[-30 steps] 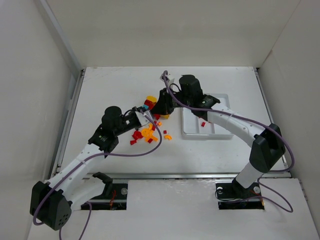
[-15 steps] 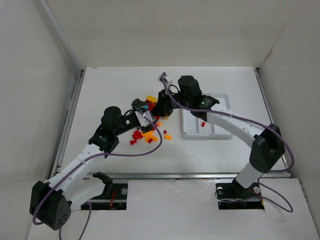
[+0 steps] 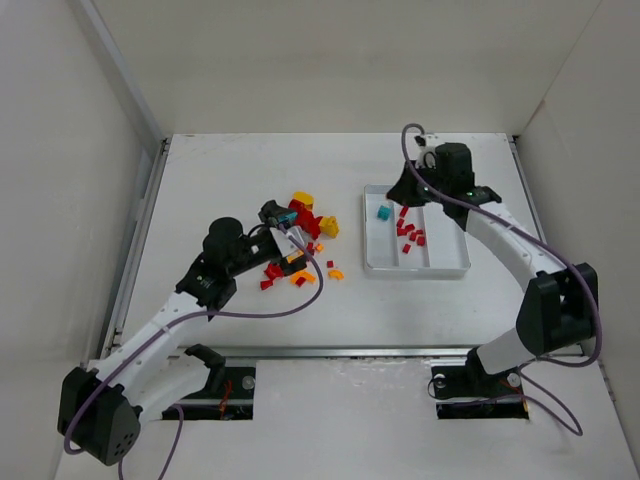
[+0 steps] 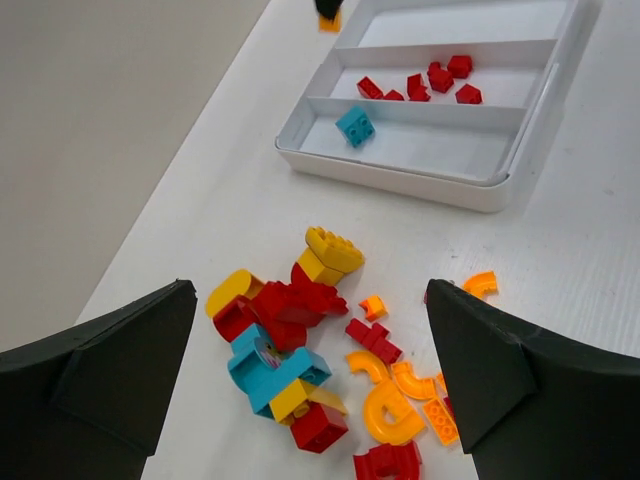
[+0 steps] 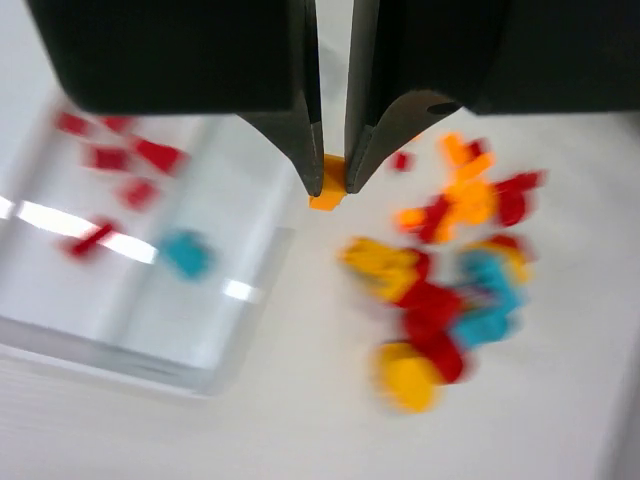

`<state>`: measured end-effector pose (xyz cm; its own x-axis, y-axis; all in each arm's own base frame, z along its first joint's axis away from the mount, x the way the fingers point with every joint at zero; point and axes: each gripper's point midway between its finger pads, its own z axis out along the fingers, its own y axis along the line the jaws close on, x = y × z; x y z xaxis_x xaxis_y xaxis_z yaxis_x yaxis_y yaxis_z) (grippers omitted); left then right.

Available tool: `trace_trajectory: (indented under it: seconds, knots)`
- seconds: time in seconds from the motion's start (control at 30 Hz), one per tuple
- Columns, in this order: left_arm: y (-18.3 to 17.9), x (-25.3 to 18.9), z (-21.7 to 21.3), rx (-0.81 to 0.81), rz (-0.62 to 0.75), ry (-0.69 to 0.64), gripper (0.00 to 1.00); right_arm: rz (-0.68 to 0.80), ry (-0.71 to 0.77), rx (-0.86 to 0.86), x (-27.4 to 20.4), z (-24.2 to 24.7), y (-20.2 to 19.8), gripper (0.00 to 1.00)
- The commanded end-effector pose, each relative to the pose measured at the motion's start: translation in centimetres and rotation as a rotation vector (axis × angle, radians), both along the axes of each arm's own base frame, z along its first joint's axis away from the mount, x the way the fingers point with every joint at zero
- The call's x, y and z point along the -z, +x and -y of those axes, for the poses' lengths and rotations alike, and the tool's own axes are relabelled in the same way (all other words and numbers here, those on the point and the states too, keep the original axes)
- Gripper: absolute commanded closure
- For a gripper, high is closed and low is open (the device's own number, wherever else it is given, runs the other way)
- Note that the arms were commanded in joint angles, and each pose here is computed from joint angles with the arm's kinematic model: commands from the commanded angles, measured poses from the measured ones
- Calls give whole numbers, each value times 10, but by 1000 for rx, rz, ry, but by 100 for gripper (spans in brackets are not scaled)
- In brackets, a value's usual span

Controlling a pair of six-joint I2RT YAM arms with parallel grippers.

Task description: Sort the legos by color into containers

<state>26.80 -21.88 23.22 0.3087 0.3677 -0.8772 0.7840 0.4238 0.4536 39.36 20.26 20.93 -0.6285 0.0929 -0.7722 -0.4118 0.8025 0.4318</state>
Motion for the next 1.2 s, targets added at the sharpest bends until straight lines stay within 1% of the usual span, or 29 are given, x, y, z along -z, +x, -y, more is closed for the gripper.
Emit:
trace_trajectory:
  seconds: [0.0, 0.07, 0.1, 0.2, 0.23, 0.3, 0.33, 0.4, 0.5, 0.53, 0.57, 0.6, 0.7, 0.73, 0.8, 0.83, 0.87, 0.93, 1.0, 1.03, 1.07, 1.1, 1.13, 1.17]
  knots:
    - [-6, 14, -6, -27, -40, 0, 0, -34, -255, 163, 27, 61, 2, 100]
    - [0, 23, -14, -96, -62, 1, 0, -62, -327, 216, 41, 84, 6, 100]
    - [0, 36, -18, -129, -104, -1, 0, -56, -359, 260, 42, 98, 10, 100]
    - [13, 47, -34, -262, -113, -17, 0, -68, -388, 330, 45, 122, 13, 100]
    - [12, 58, -40, -295, -127, -11, 0, -78, -387, 369, 49, 138, 19, 100]
    - [18, 64, -53, -376, -112, -17, 0, -118, -405, 412, 63, 156, 23, 100]
    - [17, 77, -59, -401, -123, -1, 0, -154, -412, 441, 71, 171, 22, 100]
    - [21, 79, -70, -467, -110, -23, 0, -209, -417, 468, 88, 183, 28, 100]
    - [18, 89, -75, -494, -126, -32, 0, -302, -420, 467, 115, 194, 24, 100]
    - [18, 90, -78, -505, -130, -48, 0, -315, -416, 458, 120, 192, 24, 98]
    - [16, 97, -81, -515, -138, -38, 0, -324, -419, 456, 124, 192, 23, 93]
    - [17, 95, -80, -517, -141, -56, 0, -340, -415, 461, 129, 192, 23, 82]
    - [14, 100, -81, -521, -166, -81, 0, -351, -417, 459, 131, 192, 23, 62]
    - [13, 97, -79, -509, -162, -89, 0, -363, -414, 463, 132, 191, 21, 52]
    - [12, 100, -80, -509, -162, -89, 0, -348, -410, 466, 126, 191, 21, 42]
    - [13, 98, -79, -508, -155, -95, 0, -325, -404, 471, 116, 191, 22, 30]
    - [16, 94, -83, -527, -141, -105, 0, -308, -399, 455, 111, 190, 22, 26]
    - [15, 96, -83, -530, -152, -117, 0, -269, -428, 421, 99, 179, 19, 26]
    - [16, 100, -88, -557, -168, -136, 0, -175, -462, 372, 72, 165, 17, 25]
    - [15, 105, -91, -567, -176, -130, 0, -135, -488, 320, 64, 144, 12, 25]
    - [16, 103, -90, -567, -174, -144, 0, -74, -490, 292, 48, 132, 7, 25]
    - [17, 103, -93, -576, -173, -145, 0, -31, -506, 239, 42, 117, 3, 25]
    - [17, 103, -93, -576, -173, -145, 0, 17, -511, 146, 37, 84, -7, 25]
    - [18, 100, -92, -575, -164, -153, 0, 49, -507, 75, 39, 64, -15, 25]
